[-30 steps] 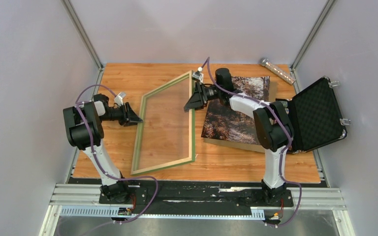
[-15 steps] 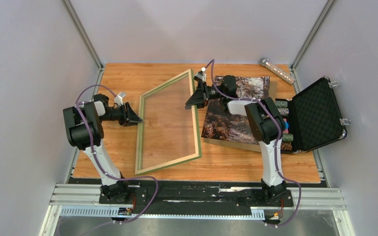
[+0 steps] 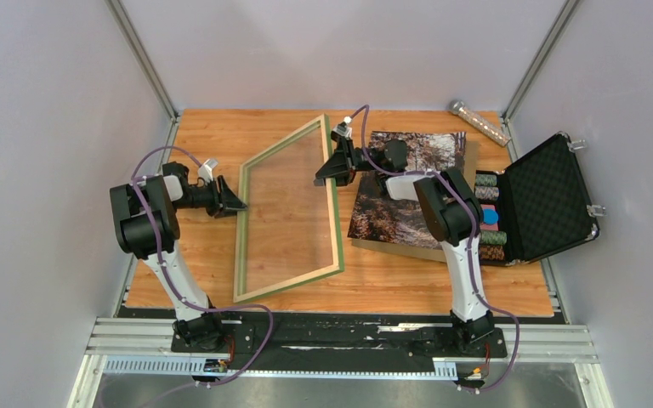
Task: Put the photo into the frame
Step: Pick up the photo frame from the center of the board, then adjust the photo frame item on the photo frame.
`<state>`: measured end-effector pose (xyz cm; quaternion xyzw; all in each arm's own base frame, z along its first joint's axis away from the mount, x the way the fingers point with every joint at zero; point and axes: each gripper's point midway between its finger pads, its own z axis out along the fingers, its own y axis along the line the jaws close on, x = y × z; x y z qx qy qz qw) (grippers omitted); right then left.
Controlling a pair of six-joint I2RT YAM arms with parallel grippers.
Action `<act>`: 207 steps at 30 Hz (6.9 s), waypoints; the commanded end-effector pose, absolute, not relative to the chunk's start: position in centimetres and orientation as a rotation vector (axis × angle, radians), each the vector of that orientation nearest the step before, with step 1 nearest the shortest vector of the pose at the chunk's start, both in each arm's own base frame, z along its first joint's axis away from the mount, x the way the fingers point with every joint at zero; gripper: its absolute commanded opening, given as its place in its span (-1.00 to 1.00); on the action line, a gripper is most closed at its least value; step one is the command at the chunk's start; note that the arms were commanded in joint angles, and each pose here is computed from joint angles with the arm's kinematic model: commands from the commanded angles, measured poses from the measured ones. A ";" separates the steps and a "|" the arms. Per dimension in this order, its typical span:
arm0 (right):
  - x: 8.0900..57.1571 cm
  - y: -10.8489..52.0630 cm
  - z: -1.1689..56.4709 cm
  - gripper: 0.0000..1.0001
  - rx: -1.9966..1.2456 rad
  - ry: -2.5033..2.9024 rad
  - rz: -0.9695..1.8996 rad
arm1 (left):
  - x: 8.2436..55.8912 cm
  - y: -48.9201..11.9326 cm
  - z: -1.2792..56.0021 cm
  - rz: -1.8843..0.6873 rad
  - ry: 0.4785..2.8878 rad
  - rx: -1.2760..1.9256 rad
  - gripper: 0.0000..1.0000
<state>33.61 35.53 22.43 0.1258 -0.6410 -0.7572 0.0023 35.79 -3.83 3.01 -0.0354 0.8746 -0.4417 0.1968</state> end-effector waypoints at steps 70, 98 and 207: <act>34.3 34.9 24.0 -1.00 0.639 -2.023 -2.341 | 45.3 -8.5 17.3 -1.072 2.146 0.116 1.00; 35.5 30.5 23.6 -1.00 0.597 -2.140 -2.361 | 45.4 -5.3 14.2 -0.831 2.283 0.108 1.00; 35.2 34.4 27.8 -0.17 0.679 -1.949 -2.495 | 44.1 -21.5 28.9 -0.730 1.891 0.396 1.00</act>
